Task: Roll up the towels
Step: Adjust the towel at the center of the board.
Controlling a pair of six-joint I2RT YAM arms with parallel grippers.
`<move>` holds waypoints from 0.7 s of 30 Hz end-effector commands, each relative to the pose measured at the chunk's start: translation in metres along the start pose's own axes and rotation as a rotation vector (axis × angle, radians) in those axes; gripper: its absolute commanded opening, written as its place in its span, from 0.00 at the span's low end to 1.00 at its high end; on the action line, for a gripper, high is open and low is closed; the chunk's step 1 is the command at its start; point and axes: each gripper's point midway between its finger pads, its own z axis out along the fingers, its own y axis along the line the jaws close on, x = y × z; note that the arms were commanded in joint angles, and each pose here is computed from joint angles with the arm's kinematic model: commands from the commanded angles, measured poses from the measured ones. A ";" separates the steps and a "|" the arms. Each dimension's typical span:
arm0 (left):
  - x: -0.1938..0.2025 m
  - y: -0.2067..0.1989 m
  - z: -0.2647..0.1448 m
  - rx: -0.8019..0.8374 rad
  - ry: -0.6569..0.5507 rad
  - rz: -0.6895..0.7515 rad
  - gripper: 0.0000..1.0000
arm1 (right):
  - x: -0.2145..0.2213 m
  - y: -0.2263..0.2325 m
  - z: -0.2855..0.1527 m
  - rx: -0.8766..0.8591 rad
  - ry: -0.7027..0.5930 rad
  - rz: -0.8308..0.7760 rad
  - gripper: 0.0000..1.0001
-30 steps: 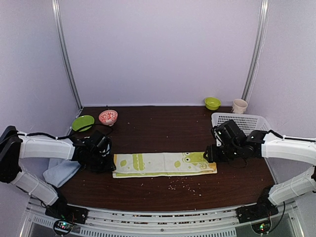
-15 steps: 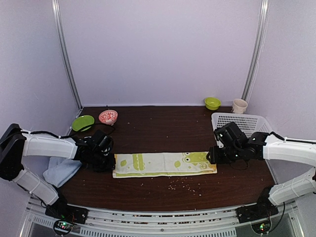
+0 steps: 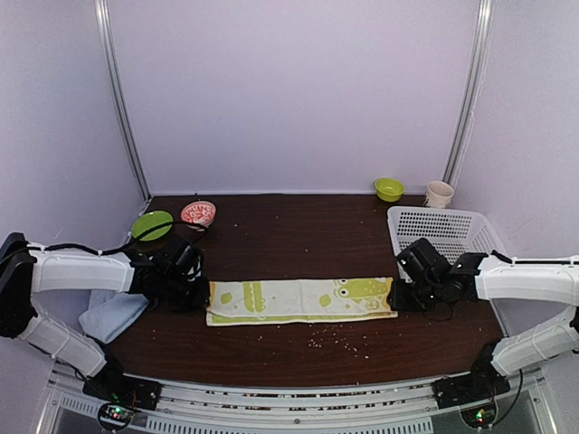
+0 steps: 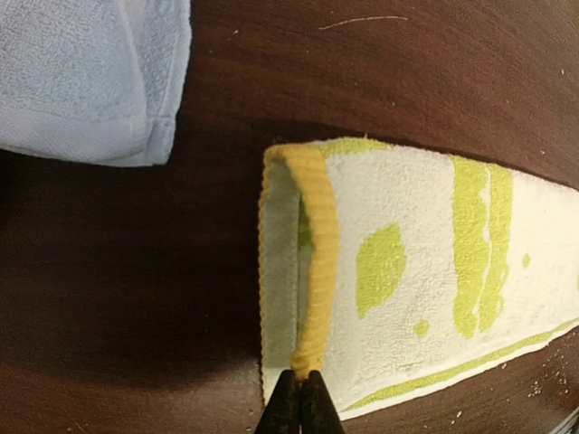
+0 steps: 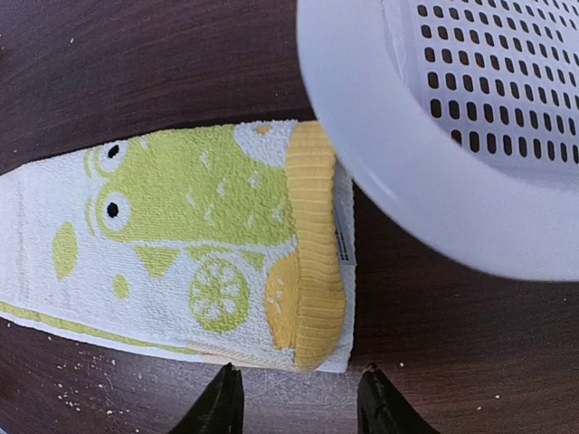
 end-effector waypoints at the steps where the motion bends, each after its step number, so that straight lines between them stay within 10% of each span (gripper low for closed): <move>1: 0.001 -0.004 -0.004 0.036 -0.008 0.012 0.00 | 0.007 0.000 0.012 -0.012 0.014 0.051 0.42; 21: 0.006 -0.014 -0.007 0.084 -0.001 0.026 0.00 | 0.021 -0.007 0.038 0.040 0.052 0.051 0.21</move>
